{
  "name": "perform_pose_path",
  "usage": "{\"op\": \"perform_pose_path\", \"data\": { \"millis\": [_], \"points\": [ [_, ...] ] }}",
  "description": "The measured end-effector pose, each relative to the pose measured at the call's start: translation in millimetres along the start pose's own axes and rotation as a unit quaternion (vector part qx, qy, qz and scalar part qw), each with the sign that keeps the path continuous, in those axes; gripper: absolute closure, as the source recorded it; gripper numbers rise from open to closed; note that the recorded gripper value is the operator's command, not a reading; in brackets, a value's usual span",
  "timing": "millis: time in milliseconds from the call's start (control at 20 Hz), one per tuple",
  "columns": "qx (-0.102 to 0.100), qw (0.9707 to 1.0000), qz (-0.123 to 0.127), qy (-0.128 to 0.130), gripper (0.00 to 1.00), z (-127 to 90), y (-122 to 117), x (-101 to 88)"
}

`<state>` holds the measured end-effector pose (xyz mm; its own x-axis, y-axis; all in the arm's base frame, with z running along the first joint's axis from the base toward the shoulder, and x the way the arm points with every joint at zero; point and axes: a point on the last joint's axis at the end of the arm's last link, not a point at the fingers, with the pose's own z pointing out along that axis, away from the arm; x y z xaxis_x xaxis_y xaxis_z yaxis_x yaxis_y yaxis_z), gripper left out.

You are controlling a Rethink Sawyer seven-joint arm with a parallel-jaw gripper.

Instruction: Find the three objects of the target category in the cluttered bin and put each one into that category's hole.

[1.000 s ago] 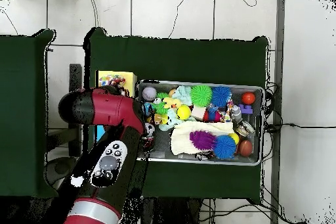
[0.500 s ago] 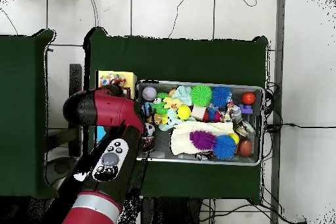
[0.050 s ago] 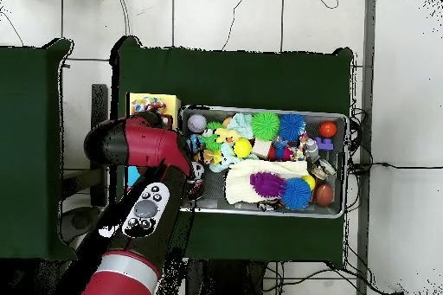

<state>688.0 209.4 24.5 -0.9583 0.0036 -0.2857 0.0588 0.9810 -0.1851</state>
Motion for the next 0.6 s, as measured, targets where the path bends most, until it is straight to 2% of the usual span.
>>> {"op": "perform_pose_path", "data": {
  "millis": [600],
  "points": [
    [0.000, 1.0000, 0.000, 0.006, 1.00, -5.6, 0.2, 0.8]
  ]
}}
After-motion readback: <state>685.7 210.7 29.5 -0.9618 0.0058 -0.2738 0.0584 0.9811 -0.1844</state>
